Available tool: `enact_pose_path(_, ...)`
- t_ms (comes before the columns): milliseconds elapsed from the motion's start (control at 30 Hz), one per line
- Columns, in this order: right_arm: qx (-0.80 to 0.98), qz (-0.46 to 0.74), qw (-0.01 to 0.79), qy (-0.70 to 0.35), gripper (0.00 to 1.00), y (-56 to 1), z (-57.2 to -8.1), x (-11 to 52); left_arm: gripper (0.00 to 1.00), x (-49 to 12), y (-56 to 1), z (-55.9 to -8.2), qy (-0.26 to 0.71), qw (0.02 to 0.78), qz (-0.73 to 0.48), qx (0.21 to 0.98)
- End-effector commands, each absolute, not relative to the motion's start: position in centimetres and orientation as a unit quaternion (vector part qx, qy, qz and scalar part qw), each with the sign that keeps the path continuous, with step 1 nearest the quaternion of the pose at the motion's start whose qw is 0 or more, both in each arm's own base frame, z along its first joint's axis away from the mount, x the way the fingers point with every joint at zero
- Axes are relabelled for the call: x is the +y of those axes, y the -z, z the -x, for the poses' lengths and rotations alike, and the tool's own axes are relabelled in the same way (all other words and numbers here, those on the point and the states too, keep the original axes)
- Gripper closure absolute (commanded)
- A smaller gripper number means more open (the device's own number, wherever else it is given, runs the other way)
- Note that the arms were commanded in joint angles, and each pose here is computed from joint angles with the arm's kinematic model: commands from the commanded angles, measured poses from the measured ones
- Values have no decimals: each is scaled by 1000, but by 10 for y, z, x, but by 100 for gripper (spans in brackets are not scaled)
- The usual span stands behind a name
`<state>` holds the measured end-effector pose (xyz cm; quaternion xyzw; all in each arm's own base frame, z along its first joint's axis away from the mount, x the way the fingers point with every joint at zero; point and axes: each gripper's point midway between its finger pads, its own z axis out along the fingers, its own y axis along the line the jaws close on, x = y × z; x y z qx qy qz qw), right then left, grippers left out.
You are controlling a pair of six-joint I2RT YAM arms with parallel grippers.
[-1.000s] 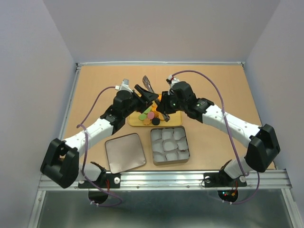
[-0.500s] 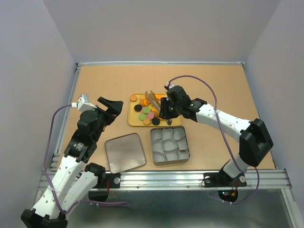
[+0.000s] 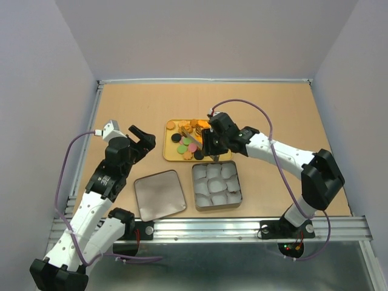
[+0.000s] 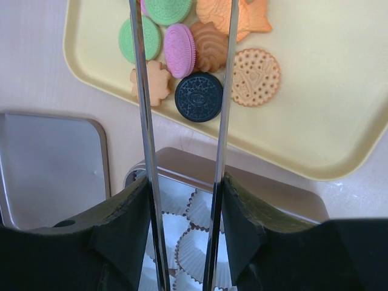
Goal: Pack the cookies
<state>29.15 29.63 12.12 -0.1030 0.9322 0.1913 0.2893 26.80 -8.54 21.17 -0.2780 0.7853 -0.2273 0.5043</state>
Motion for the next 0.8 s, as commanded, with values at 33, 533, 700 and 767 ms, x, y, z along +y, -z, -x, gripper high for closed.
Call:
enact_pose_path(33, 917, 82, 336, -199, 49, -155, -314, 309, 5, -85, -223, -269, 237, 523, 269, 773)
enact_pose_path(533, 924, 80, 318, -198, 58, -142, -320, 320, 6, -82, -216, -266, 225, 523, 263, 779)
enact_pose_path(700, 929, 72, 308, -190, 65, -131, -314, 313, 6, -82, -213, -266, 225, 520, 262, 781)
enact_pose_path(767, 931, 71, 305, -190, 72, -129, -310, 311, 7, -83, -214, -266, 227, 520, 259, 782)
